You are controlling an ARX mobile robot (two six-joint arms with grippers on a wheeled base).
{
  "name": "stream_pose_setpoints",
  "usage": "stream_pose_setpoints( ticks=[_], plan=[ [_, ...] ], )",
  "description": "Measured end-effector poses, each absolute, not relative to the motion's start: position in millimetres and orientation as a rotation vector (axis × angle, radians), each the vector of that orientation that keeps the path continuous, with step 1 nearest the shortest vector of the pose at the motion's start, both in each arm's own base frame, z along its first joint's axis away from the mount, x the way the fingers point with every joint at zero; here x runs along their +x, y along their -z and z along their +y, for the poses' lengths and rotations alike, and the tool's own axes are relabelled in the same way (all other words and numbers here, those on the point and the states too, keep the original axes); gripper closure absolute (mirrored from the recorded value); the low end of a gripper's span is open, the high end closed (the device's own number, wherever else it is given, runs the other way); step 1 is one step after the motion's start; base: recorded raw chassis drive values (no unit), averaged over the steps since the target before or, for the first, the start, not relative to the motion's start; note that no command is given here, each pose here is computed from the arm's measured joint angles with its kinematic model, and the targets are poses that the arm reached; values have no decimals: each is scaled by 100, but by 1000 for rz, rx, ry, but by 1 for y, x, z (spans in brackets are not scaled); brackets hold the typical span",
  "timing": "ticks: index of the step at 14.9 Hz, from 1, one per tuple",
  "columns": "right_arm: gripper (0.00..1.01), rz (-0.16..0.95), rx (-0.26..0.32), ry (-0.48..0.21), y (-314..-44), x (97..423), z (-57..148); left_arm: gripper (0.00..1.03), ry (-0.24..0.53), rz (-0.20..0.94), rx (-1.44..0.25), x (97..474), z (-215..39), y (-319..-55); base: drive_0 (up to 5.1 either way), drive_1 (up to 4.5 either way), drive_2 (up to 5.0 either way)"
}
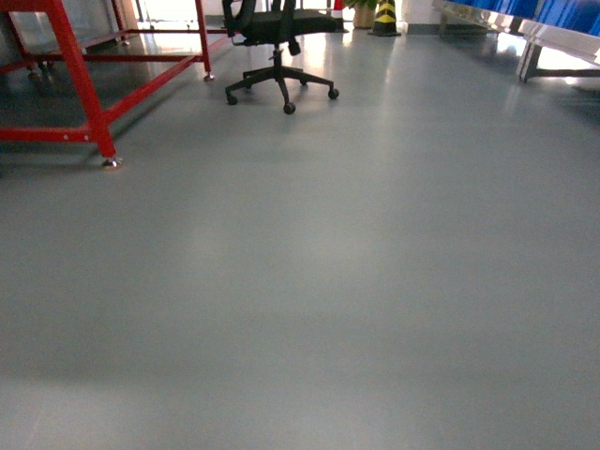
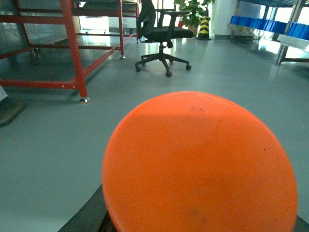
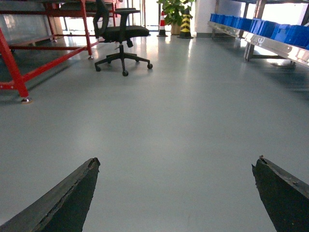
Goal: Pick capacitor and pack into box
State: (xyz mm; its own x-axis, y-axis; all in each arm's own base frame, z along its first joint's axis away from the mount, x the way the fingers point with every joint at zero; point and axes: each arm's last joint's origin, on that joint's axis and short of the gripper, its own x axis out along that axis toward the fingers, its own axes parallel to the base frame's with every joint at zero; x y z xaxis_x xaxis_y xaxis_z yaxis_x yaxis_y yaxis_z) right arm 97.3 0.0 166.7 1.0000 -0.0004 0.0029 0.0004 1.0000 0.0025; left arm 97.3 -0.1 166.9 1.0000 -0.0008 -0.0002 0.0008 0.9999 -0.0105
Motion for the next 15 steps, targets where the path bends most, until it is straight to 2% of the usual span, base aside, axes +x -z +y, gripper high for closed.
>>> stream_pose_setpoints(
  ticks=[15],
  plan=[
    [3, -2, 2, 0, -167, 97, 0, 59, 1, 0, -10, 97, 0, -167, -504, 242, 242]
  ],
)
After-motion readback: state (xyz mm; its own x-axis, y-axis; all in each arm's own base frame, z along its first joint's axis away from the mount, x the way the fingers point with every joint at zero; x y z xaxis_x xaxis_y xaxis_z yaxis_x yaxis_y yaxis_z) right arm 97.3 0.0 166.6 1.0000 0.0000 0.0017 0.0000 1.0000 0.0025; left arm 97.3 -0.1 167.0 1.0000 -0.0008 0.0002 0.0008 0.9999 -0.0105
